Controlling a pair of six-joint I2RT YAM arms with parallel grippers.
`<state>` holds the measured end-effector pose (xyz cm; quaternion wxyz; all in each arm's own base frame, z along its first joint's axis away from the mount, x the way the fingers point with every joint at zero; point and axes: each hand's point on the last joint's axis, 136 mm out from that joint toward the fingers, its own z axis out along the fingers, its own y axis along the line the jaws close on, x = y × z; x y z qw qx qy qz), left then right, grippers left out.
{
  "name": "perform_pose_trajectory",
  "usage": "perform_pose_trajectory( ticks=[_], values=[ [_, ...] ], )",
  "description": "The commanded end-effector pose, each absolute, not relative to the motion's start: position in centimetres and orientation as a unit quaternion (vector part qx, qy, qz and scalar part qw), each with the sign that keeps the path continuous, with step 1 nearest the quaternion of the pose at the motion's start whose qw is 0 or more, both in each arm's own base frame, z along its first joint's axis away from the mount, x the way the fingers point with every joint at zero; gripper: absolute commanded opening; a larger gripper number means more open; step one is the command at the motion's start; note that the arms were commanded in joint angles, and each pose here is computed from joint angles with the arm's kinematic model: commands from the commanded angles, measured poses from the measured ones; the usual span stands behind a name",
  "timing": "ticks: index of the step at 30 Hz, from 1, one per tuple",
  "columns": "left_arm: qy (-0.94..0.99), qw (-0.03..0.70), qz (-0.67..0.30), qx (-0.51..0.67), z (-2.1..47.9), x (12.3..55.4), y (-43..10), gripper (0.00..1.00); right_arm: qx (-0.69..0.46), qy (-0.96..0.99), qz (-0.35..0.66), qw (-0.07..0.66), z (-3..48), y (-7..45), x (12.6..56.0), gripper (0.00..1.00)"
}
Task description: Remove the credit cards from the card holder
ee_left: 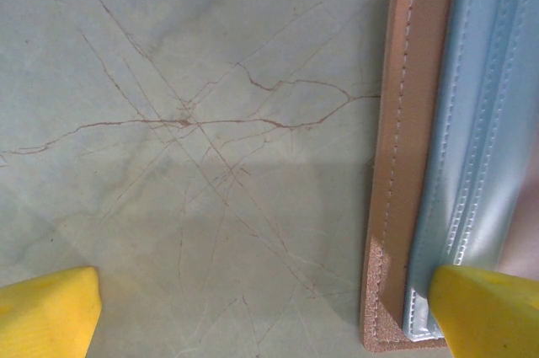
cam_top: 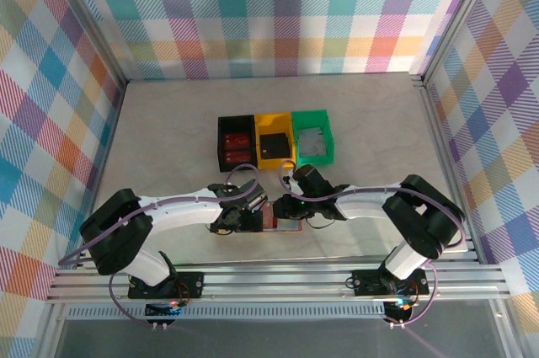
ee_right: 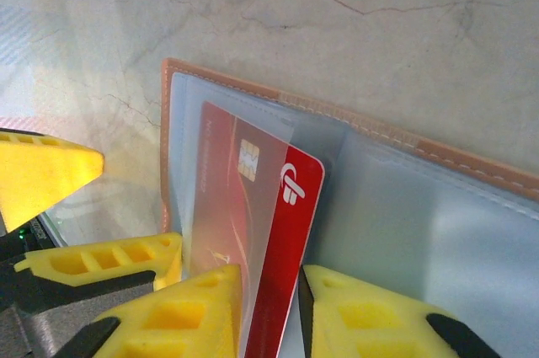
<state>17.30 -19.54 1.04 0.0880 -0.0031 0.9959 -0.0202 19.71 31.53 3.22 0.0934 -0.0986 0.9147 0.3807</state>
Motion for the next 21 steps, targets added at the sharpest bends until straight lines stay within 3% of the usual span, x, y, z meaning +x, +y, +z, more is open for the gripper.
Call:
perform_pose_trajectory(
  ticks=[1, 15, 21],
  values=[
    [0.998, 0.050, -0.043, 0.001, -2.06, 15.78, -21.07, 1.00, -0.099, 0.908, 0.398, 0.089, 3.08, 31.88, 19.51, 0.24],
    [0.998, 0.049, -0.042, 0.002, -2.18, 15.77, -21.25, 1.00, -0.097, 0.904, 0.405, 0.095, 2.99, 31.63, 19.25, 0.12],
    [0.998, 0.050, -0.043, 0.002, -2.13, 15.79, -21.32, 1.00, -0.094, 0.903, 0.406, 0.102, 3.12, 31.30, 19.20, 0.00]
  ],
)
